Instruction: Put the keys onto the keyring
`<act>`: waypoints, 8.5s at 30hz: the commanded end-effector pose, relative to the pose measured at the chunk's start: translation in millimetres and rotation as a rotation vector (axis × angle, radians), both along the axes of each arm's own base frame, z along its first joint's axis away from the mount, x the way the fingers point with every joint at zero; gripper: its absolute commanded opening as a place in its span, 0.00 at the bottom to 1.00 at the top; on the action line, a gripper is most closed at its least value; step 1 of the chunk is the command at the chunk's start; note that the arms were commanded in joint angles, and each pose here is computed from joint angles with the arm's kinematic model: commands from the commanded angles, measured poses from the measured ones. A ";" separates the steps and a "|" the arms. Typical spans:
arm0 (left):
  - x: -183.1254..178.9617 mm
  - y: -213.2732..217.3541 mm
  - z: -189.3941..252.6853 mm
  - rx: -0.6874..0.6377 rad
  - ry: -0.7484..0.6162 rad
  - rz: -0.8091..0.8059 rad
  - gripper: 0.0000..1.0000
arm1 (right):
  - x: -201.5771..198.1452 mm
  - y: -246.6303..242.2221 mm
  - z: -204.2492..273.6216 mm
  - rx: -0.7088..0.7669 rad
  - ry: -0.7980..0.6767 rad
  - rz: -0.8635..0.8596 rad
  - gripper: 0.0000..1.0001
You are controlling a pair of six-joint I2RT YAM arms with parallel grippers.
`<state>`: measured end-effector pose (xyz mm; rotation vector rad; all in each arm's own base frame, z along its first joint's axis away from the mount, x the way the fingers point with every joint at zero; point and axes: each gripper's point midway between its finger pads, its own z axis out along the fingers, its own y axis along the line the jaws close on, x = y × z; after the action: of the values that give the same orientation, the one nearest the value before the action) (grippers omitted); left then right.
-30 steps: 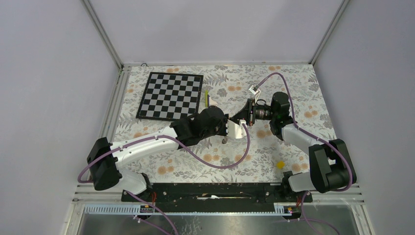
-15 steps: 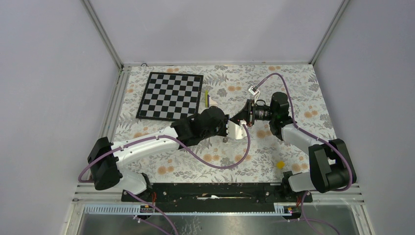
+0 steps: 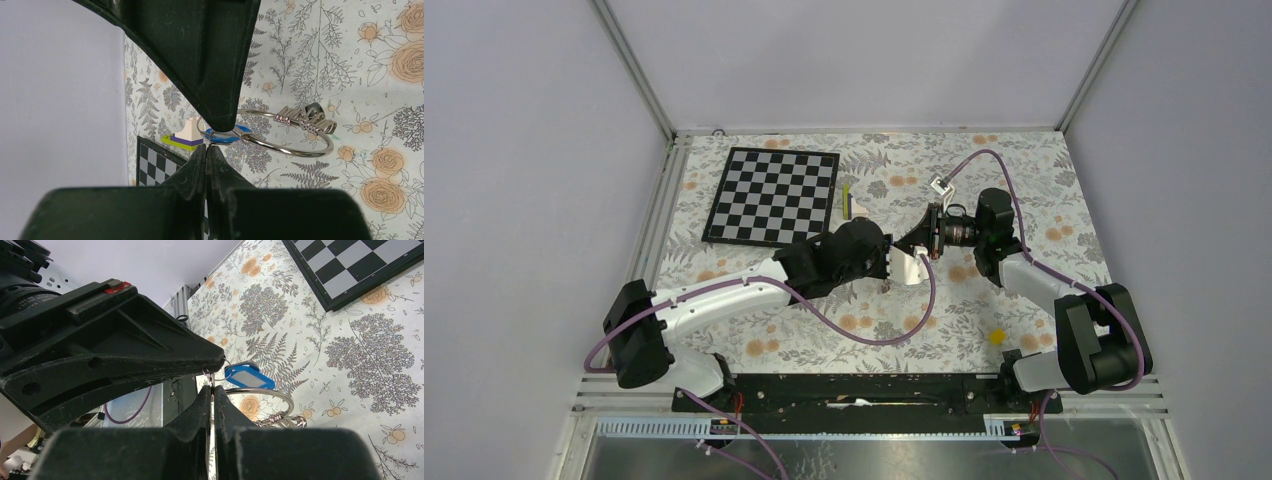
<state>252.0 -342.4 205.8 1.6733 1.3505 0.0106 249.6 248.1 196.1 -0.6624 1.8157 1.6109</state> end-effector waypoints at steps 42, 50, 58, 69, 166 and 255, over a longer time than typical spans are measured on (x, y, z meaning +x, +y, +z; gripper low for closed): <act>3.3 -23.3 30.8 -0.094 -0.046 -0.005 0.00 | -2.9 10.1 6.4 -0.008 -0.070 0.050 0.00; 8.0 -24.6 37.9 -0.108 -0.059 0.022 0.00 | -3.0 10.9 3.6 -0.021 -0.073 0.051 0.00; 9.1 -24.0 40.0 -0.119 -0.065 0.032 0.00 | -2.0 10.8 -1.9 -0.033 -0.068 0.048 0.00; 12.9 -23.1 43.5 -0.132 -0.081 0.053 0.00 | -1.7 11.4 -3.7 -0.035 -0.064 0.050 0.00; -20.7 0.6 83.7 -0.275 0.210 -0.096 0.00 | -10.0 0.6 -8.9 -0.106 -0.371 0.084 0.12; 135.4 144.2 69.2 -0.571 -0.047 0.695 0.99 | 27.9 -21.9 -111.1 -0.571 -0.099 -0.109 0.00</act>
<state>381.0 -197.2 266.9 0.7221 1.6828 0.0640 249.2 232.9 85.9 -0.9896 2.1962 0.9748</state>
